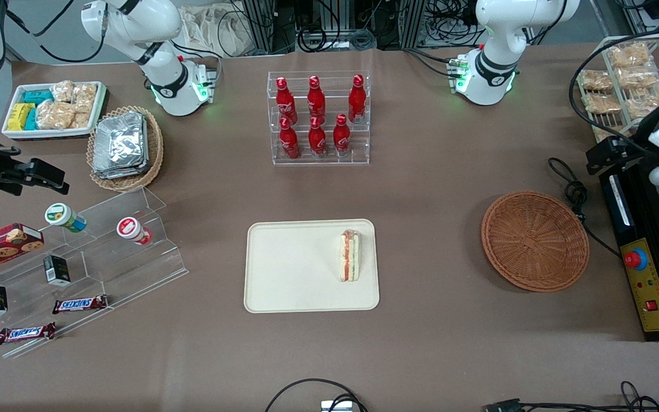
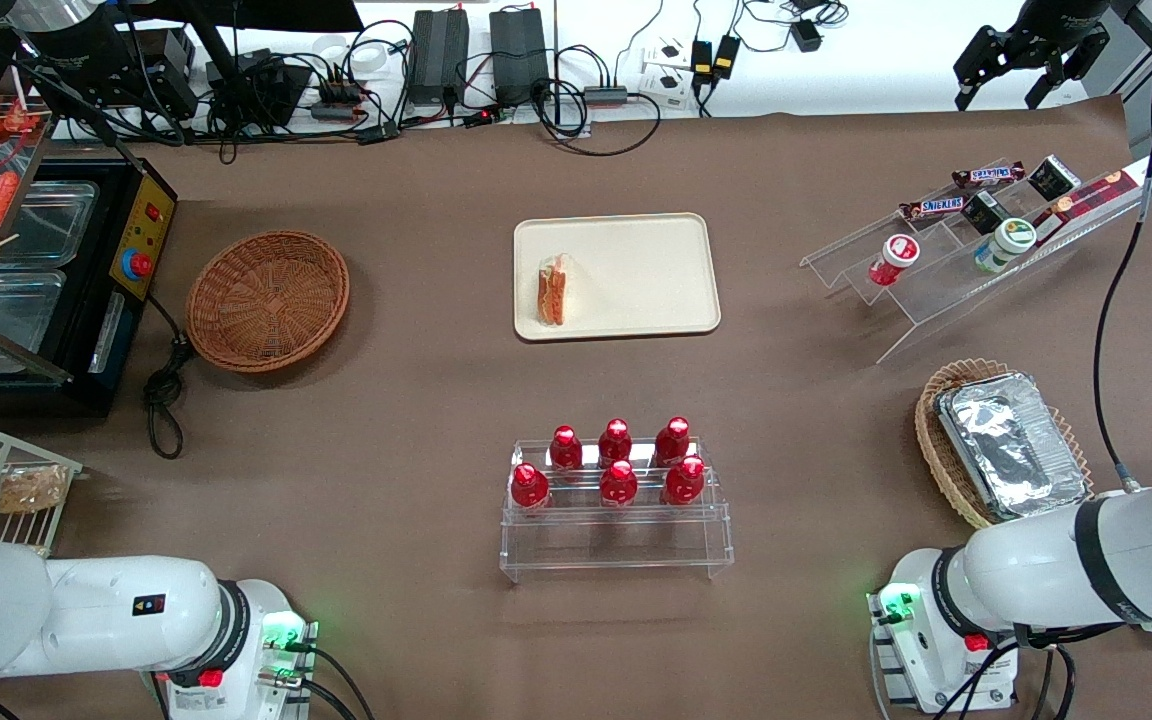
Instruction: Place sandwich from basket to tray
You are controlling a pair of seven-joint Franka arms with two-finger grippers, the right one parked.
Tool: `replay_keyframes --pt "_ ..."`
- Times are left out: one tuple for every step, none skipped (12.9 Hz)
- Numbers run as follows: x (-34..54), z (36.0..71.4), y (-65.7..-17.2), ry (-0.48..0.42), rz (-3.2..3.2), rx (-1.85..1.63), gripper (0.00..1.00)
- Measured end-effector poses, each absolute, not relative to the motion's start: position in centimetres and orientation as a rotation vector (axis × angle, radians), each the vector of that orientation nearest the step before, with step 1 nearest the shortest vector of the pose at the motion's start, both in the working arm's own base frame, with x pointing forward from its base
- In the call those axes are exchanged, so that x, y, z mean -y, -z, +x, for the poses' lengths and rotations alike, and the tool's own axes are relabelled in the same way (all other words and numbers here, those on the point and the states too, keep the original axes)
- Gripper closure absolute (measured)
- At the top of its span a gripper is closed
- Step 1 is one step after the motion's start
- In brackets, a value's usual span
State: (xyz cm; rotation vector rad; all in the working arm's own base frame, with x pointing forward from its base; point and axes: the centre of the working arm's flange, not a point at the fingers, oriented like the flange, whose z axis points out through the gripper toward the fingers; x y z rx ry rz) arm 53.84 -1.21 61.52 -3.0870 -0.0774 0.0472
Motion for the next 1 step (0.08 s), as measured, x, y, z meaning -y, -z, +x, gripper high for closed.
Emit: replay_keyframes --pt "1.28 53.5 -61.89 -0.049 -3.089 0.075 0.0"
